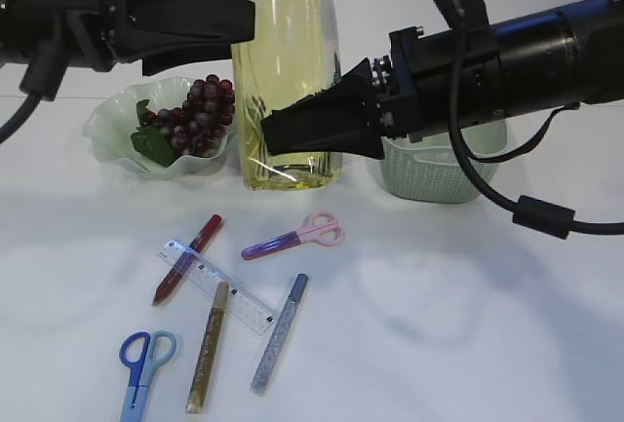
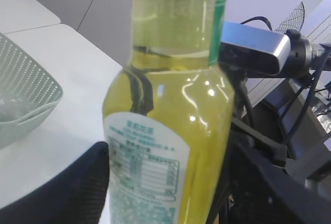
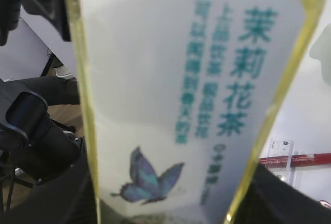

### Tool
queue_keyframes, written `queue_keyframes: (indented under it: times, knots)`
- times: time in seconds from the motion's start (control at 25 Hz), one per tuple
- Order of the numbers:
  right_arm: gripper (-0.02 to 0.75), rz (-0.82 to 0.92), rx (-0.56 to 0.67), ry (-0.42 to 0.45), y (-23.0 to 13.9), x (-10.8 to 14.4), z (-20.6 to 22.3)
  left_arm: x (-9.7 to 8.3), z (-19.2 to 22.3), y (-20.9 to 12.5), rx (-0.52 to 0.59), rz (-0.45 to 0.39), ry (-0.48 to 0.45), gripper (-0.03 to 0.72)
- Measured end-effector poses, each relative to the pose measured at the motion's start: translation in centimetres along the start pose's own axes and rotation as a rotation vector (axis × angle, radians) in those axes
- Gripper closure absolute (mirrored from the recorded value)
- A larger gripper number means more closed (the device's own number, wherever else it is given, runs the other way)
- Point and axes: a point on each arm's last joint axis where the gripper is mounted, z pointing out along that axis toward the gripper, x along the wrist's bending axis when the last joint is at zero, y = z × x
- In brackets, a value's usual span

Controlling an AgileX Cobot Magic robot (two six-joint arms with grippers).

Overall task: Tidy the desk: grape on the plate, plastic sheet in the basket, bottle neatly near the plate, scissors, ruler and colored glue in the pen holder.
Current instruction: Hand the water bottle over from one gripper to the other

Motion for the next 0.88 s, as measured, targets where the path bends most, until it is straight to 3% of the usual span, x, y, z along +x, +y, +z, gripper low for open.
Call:
queue_keyframes:
  times: [0.48,0.68,0.88]
  knots:
    - [0.288,0.0,-0.001,0.007,0.0,0.1,0.0,-0.2,0.5,0.0,-0.006,0.0,0.002,0.153]
    - [0.288,0.0,-0.001,0.007,0.0,0.1,0.0,-0.2,0.7,0.1,-0.022,-0.011,-0.008,0.044]
    - [0.288,-0.002,0.004,0.013,0.0,0.1,0.0,-0.3,1.3,-0.1,-0.022,-0.017,-0.017,0.025]
